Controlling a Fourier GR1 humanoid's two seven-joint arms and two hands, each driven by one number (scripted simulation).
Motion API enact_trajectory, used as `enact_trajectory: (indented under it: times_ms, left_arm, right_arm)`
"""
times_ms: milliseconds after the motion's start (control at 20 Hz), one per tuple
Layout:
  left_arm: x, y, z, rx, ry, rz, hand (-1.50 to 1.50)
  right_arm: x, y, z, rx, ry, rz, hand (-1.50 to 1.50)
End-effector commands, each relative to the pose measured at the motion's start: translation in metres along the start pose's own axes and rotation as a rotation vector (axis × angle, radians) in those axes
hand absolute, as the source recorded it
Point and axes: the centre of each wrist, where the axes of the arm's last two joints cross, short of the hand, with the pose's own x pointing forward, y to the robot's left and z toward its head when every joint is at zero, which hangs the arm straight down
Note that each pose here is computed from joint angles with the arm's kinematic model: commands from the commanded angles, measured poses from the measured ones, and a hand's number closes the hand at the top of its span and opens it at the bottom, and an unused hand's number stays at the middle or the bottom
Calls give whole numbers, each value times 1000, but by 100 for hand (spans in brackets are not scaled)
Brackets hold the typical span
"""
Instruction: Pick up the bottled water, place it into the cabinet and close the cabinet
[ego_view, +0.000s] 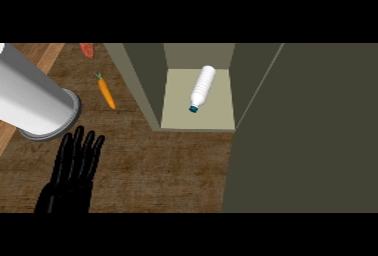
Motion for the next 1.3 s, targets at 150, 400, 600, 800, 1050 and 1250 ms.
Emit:
enact_trajectory:
  times_ms: [150, 400, 600, 800, 1050, 1250]
  left_arm:
    - [7, 23, 15, 9, 14, -7, -150]
    - [14, 33, 11, 7, 8, -4, -150]
    - [17, 35, 19, 11, -2, 6, -150]
    - [25, 45, 17, -11, -2, 12, -150]
    - [28, 45, 21, -22, 10, 27, -150]
    - [35, 53, 18, -17, 0, 13, -150]
  right_arm:
    - [36, 24, -29, 98, -98, 150, 150]
    - [32, 29, -59, 132, -106, 172, 150]
    - [36, 33, -69, 137, -125, 191, 150]
    - [32, 33, -82, 156, -80, 219, 150]
    - [33, 26, -89, 157, -98, 238, 150]
    - [31, 26, -92, 188, -80, 238, 150]
